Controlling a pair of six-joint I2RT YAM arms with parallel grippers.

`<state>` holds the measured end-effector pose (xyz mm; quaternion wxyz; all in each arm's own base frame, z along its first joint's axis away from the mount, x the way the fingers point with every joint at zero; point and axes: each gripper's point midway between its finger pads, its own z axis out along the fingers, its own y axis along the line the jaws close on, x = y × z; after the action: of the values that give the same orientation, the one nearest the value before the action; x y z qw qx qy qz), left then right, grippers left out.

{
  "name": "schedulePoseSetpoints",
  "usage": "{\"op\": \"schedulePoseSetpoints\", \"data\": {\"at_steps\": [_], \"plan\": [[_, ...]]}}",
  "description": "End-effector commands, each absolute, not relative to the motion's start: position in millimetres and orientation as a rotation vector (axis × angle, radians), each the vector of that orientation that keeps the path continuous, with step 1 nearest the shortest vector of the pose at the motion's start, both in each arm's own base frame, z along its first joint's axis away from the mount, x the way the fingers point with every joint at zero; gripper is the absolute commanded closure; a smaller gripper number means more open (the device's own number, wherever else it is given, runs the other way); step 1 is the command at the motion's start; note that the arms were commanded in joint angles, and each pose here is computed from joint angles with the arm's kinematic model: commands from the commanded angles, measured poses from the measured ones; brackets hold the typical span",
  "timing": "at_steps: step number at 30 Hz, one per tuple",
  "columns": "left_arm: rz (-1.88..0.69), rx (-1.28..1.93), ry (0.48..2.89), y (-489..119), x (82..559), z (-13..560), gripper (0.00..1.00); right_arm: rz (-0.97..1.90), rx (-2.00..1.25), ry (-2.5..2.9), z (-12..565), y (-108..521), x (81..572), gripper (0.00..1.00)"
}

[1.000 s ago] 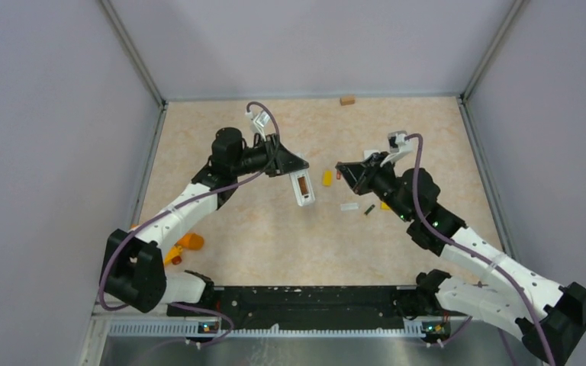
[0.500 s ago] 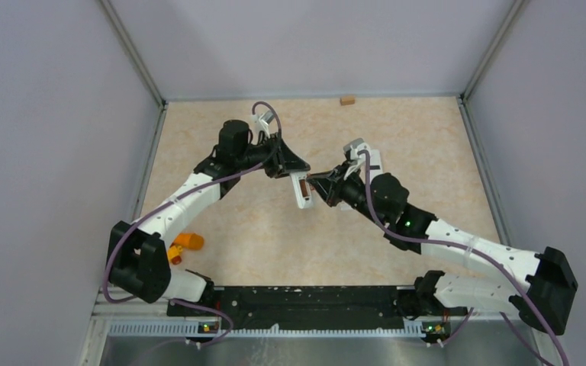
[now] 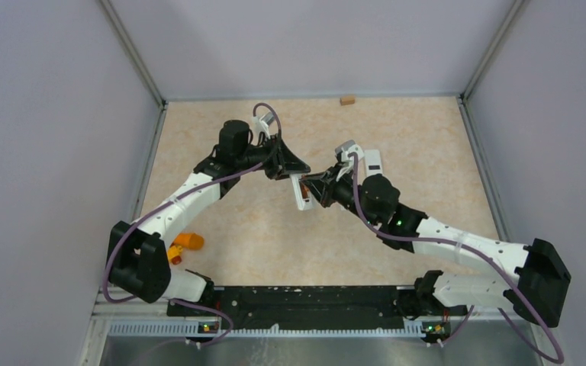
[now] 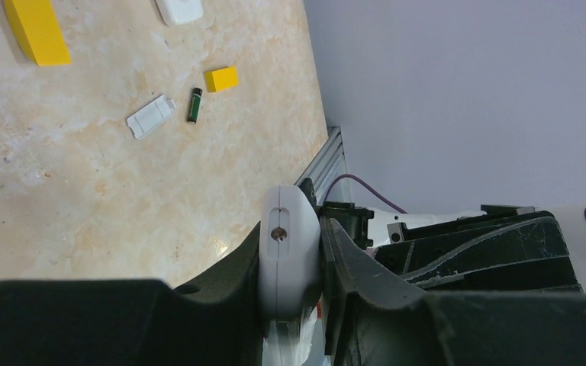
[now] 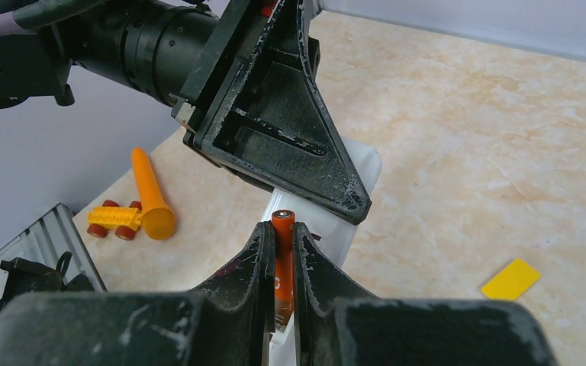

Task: Load the batteries into the remote control
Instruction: Load the battery into the remote control.

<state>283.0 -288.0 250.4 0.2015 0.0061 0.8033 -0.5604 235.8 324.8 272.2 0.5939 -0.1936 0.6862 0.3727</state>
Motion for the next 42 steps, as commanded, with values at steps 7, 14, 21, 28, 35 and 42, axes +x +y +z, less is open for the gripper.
{"op": "schedulePoseSetpoints", "data": {"at_steps": [7, 14, 21, 28, 35, 42], "plan": [[-1.627, 0.064, 2.155, -290.6, 283.6, 281.4, 1.0, 0.875, -0.44, 1.517, 289.7, 329.4, 235.0, 0.92], [-1.627, 0.058, 2.157, -290.1, 283.9, 280.4, 1.0, 0.879, -0.425, 1.528, 286.2, 326.8, 234.2, 0.88], [-1.638, 0.044, 2.165, -289.2, 283.3, 280.3, 1.0, 0.884, -0.428, 1.545, 277.0, 327.0, 232.7, 0.87], [-1.627, 0.035, 2.164, -285.9, 285.4, 278.0, 1.0, 0.874, -0.419, 1.557, 274.3, 324.0, 233.0, 0.86], [-1.615, 0.037, 2.158, -283.8, 287.8, 277.2, 1.0, 0.893, -0.428, 1.57, 274.8, 324.8, 229.4, 0.8], [-1.597, 0.033, 2.168, -281.9, 290.8, 273.0, 1.0, 0.93, -0.426, 1.564, 284.3, 325.6, 224.3, 0.71]]}}
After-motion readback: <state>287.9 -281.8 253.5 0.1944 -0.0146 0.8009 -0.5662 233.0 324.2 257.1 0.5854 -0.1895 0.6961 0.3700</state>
